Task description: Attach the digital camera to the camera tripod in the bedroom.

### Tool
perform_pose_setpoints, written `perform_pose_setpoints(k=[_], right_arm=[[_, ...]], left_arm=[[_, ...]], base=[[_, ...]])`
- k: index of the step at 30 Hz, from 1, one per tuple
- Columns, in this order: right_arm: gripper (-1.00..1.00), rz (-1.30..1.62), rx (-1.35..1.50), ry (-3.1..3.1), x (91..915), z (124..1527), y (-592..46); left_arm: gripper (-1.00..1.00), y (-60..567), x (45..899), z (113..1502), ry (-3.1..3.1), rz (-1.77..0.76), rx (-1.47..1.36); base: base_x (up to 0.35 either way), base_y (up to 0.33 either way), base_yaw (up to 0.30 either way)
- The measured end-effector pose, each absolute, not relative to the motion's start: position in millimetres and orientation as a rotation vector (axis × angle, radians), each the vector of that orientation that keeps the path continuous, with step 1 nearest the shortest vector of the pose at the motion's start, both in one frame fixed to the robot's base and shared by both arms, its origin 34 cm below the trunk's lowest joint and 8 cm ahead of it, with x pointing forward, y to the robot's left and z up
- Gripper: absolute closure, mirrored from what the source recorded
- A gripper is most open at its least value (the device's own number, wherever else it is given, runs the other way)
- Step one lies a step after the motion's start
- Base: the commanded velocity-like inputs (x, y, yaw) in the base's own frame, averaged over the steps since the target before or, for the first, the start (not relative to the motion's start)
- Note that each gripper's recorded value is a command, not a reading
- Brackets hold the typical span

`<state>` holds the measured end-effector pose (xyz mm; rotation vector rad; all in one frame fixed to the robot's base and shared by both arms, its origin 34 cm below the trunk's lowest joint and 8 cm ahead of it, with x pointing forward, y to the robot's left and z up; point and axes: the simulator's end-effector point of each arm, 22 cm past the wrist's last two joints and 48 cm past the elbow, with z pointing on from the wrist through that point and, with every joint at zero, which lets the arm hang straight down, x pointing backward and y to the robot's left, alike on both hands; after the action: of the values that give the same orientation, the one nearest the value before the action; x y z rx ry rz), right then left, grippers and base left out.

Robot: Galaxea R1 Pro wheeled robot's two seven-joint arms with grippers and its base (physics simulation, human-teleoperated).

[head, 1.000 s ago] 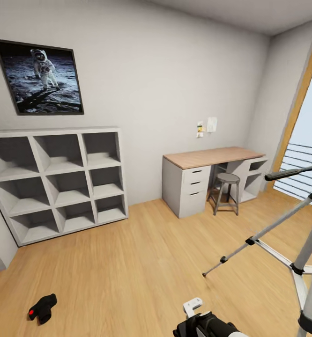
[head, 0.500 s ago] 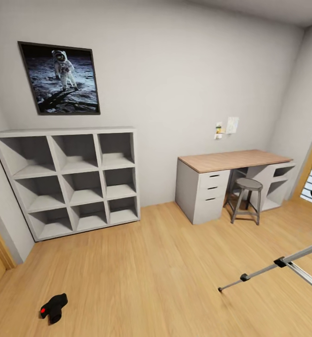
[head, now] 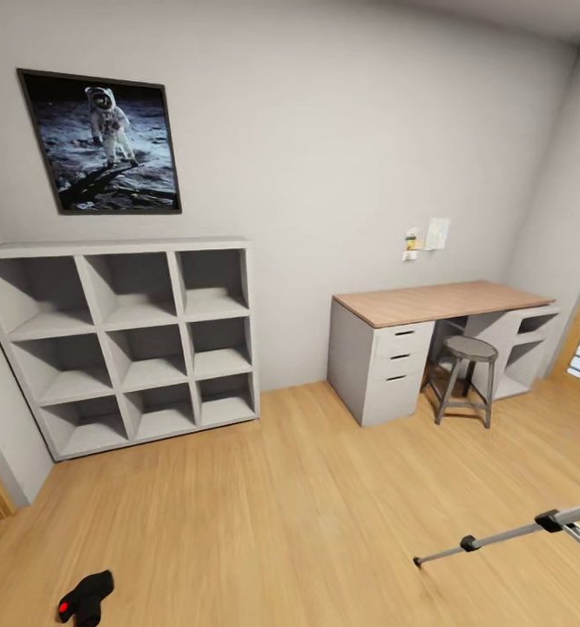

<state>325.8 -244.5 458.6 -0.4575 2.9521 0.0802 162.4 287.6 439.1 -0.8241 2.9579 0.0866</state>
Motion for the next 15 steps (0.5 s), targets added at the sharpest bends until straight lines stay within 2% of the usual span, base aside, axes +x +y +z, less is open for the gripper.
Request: perform_pose_setpoints(k=[15], right_arm=[[-1.0,0.076,-0.455,2.937,328.1,458.9,-246.9]], left_arm=[[-1.0,287.5,162.0,439.1,2.958,0.087,-0.826]], base=[[0.325,0.0,0.0]])
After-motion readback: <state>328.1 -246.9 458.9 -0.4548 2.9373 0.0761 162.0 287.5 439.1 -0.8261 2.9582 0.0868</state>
